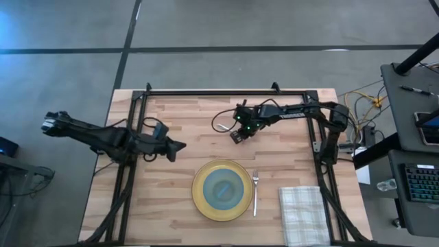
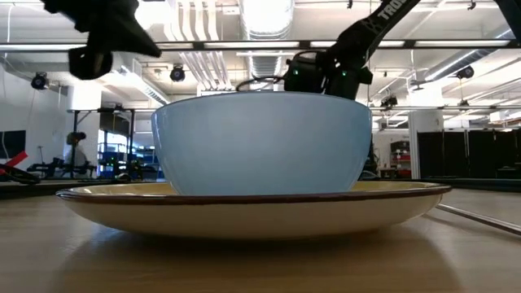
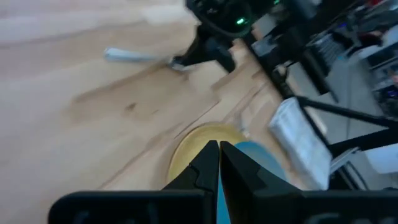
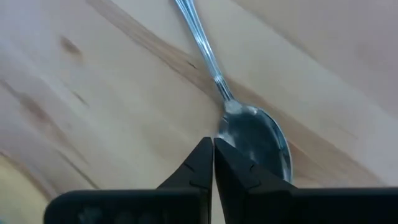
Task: Set table place
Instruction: Put the silver spoon into the blue bowl
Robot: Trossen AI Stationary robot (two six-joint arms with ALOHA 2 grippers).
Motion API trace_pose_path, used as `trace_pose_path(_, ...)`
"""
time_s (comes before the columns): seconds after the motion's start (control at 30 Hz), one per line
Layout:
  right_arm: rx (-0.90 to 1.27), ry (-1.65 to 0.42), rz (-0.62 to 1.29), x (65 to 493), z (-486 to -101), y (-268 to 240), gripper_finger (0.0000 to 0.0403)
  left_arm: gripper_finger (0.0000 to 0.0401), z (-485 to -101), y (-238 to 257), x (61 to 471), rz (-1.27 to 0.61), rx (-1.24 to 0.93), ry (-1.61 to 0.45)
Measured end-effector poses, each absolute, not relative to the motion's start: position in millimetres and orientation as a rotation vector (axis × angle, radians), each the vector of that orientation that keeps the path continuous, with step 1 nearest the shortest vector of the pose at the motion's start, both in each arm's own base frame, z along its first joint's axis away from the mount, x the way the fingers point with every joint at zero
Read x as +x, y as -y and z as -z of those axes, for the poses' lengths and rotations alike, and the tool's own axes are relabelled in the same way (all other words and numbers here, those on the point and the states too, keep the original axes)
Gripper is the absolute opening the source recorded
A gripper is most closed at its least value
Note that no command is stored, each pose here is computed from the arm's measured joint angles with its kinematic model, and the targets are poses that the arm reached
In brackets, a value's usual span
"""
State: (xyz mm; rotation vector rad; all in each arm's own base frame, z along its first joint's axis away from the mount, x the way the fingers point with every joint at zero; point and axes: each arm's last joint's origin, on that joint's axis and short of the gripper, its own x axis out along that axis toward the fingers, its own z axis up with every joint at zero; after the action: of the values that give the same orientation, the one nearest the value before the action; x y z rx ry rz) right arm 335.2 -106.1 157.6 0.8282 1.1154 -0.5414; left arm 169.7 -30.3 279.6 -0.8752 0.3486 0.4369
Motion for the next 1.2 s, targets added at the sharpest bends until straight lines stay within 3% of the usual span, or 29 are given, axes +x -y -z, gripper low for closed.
trace_pose_path(0.27,0.803,-1.126,0.603,330,-165,102,0.0008,0.0,-280,20,182,-0.433,-0.822,-0.325)
trace_pose_path(0.87,0.79,-1.202,0.643,319,-133,97,0.0008,0.0,-263,-28,211,-0.384,-0.79,-0.431)
trace_pose_path(1.2,0.781,-1.187,0.621,321,-132,97,0.0008,0.0,-251,-92,211,-0.357,-0.945,-0.416)
